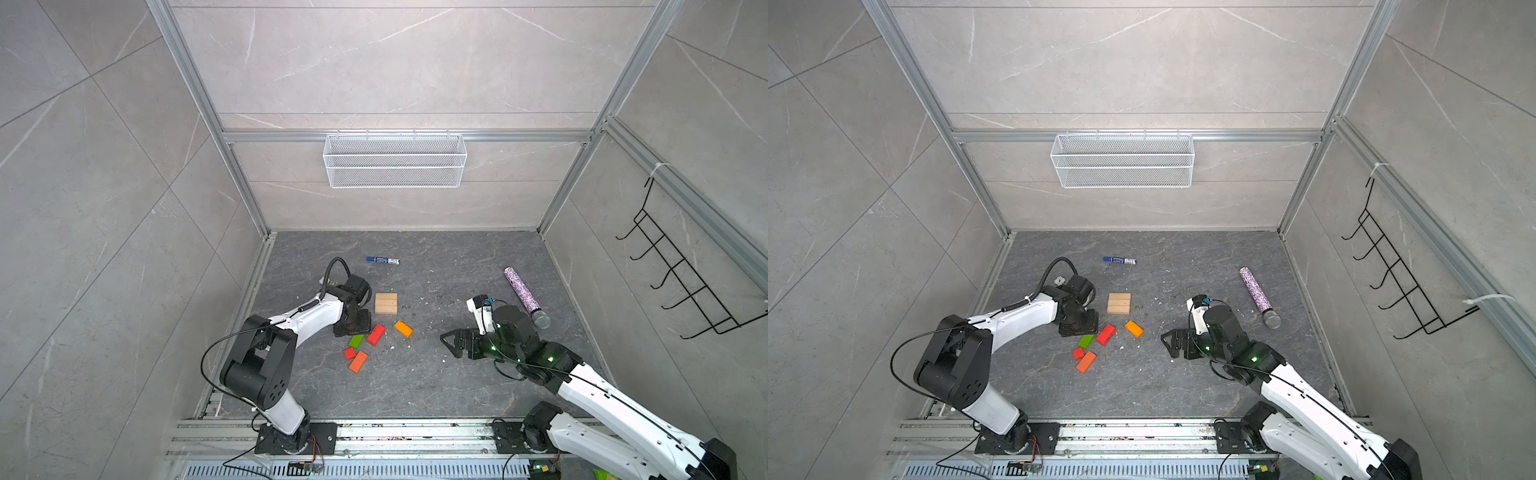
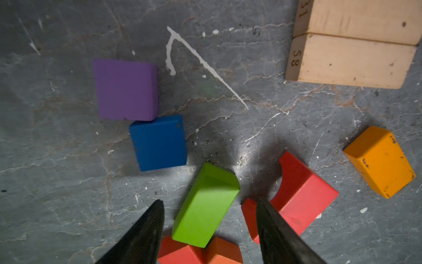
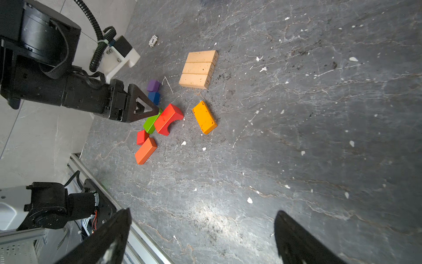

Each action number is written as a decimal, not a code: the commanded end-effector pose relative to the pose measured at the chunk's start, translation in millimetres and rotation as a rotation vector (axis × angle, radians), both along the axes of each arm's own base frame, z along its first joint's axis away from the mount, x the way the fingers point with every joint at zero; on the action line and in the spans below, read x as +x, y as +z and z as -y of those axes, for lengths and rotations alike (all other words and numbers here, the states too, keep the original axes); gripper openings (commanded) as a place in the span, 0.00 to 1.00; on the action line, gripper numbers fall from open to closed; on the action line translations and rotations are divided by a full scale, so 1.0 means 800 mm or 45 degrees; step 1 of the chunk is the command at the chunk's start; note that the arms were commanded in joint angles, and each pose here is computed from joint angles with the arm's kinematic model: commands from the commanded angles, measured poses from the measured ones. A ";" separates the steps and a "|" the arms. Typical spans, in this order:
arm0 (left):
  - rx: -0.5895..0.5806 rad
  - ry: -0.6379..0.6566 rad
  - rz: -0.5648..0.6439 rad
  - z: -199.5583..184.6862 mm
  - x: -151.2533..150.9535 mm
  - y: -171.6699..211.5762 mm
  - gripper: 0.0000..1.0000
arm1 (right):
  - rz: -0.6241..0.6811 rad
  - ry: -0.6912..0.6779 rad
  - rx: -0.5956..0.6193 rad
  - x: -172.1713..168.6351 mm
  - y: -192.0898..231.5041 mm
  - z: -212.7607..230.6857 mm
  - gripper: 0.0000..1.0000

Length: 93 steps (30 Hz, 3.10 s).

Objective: Build the wood block tower
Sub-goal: 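Move the left gripper down onto the green block and close on it, then carry the green block with the left gripper over the wooden stack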

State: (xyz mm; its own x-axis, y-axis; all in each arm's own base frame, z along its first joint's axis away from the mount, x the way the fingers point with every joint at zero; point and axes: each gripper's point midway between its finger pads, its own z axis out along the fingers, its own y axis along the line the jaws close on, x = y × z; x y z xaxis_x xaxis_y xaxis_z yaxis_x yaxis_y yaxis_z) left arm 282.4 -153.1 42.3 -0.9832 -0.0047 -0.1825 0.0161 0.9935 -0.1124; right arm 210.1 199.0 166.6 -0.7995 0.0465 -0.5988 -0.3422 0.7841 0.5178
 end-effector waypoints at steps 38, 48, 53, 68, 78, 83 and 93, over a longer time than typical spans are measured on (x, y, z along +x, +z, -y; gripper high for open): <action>0.035 -0.023 -0.154 0.009 -0.033 -0.027 0.41 | 0.031 0.002 0.035 0.001 0.011 -0.006 0.99; 0.047 -0.028 -0.145 0.008 -0.030 -0.017 0.24 | 0.035 -0.003 0.036 0.001 0.012 -0.005 0.99; 0.040 -0.028 -0.091 0.011 -0.020 0.011 0.24 | 0.033 0.000 0.033 0.001 0.012 -0.005 0.99; -0.168 -0.108 0.036 0.064 0.026 0.081 0.23 | 0.044 -0.008 0.037 -0.006 0.012 0.001 0.99; -0.207 -0.165 0.045 0.096 0.067 0.083 0.23 | 0.042 -0.015 0.035 -0.010 0.009 0.006 0.99; -0.200 -0.185 0.038 0.108 0.085 0.074 0.23 | 0.040 -0.016 0.031 -0.011 0.007 0.007 0.99; -0.137 -0.178 -0.010 0.108 0.111 0.050 0.24 | 0.038 -0.010 0.020 -0.009 0.005 0.006 0.99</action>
